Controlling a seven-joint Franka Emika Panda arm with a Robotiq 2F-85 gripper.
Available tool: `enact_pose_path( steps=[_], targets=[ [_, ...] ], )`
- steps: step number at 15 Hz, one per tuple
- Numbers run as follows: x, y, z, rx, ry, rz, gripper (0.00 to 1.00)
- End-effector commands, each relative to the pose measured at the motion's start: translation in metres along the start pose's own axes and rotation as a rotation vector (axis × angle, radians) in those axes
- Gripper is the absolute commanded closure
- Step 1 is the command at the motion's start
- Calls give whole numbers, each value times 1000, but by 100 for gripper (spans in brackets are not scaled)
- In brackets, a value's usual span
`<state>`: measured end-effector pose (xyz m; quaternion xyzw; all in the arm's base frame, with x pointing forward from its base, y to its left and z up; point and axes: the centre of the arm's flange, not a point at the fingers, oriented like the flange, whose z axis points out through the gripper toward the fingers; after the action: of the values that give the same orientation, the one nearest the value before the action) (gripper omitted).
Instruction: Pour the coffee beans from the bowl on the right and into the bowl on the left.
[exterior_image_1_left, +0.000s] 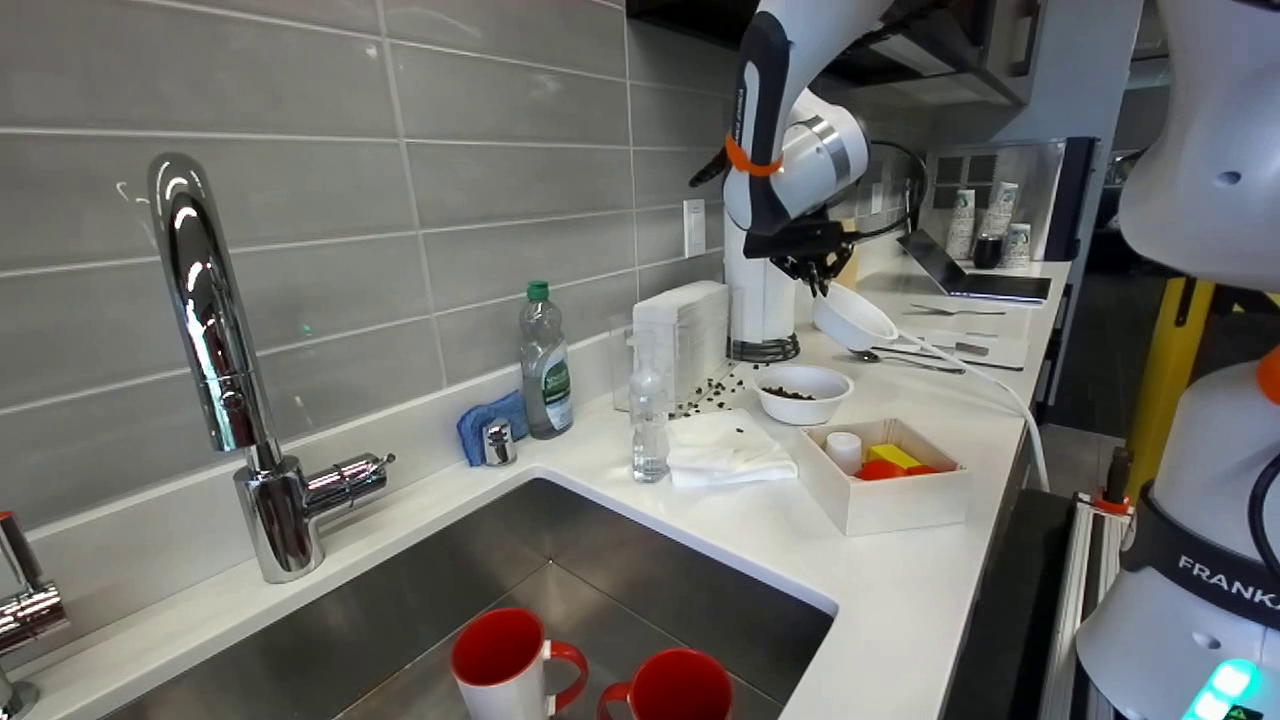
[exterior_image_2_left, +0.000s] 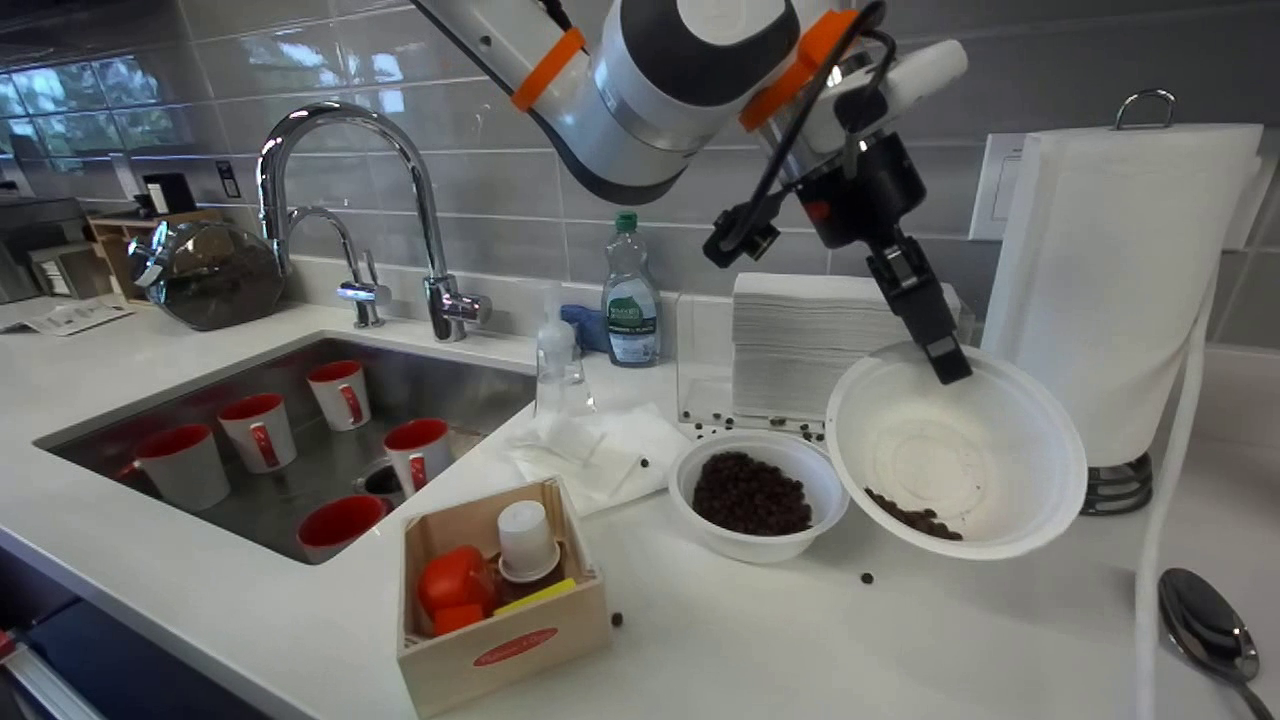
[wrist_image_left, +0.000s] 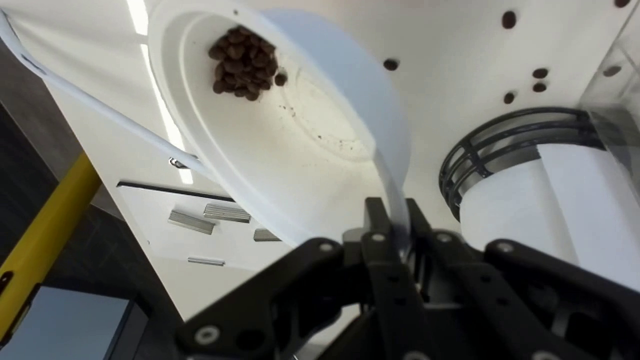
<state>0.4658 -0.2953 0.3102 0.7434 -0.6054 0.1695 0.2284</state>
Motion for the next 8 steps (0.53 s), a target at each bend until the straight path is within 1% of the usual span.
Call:
enact_pose_path(
  steps=[1,5,8],
  targets=[
    [18,-18,39,-63,-13,-20,99],
    [8,-26,55,-126,-21,-38,99],
    [-4,-36,64,-153,-30,-43,99]
  ],
)
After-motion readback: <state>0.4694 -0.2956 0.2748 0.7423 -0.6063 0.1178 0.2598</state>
